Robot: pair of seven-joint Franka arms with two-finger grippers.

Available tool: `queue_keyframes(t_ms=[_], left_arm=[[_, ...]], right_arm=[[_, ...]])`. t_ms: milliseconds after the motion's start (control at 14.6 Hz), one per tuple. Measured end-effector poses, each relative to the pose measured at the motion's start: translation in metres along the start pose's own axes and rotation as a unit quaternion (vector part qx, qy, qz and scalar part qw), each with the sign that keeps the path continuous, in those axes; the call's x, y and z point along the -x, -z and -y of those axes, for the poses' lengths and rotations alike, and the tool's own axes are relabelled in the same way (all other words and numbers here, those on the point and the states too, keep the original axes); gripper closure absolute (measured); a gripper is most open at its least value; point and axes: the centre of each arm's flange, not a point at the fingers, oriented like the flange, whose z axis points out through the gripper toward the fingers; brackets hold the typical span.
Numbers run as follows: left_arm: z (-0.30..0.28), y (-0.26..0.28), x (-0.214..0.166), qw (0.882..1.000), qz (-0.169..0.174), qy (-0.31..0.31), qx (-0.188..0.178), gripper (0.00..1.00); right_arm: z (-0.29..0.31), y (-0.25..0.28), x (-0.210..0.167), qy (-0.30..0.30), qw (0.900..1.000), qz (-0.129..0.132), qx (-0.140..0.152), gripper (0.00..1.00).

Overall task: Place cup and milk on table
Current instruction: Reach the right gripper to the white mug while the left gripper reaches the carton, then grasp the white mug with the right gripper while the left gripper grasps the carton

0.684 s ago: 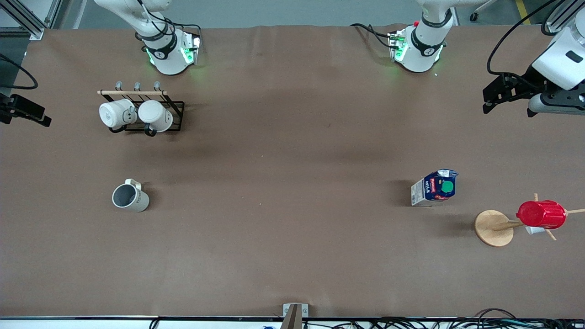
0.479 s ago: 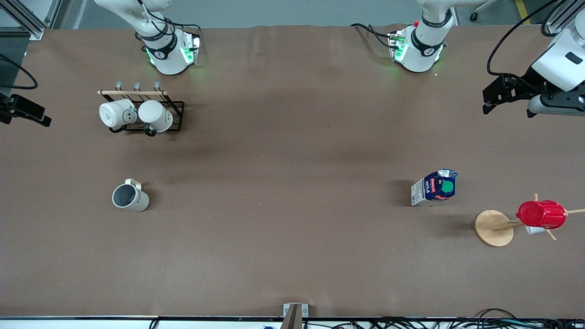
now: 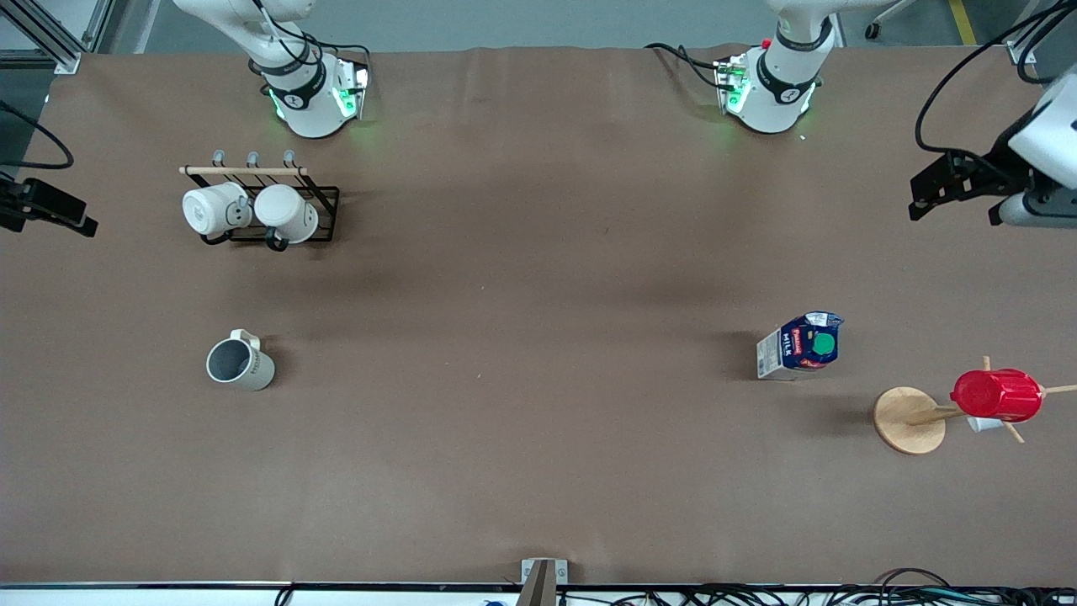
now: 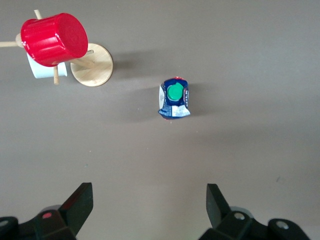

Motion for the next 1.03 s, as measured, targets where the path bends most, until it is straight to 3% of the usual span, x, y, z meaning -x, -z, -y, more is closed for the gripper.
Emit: queue_keyframes(t_ms=[547,1026], left_arm=[[-0.006,-0.156,-0.04,1.0,-0.02,-0.003,0.012,0.0],[-0.009,-0.235,-0.06,0.999,-0.005,0.023,0.026,0.0]], right_arm=[[0.001,-0.143,-0.094,0.041,0.999,-0.018,0.007,0.0],[0.003,-0.261,-0.092,0.119,0.991,-0.056,0.017,0.0]])
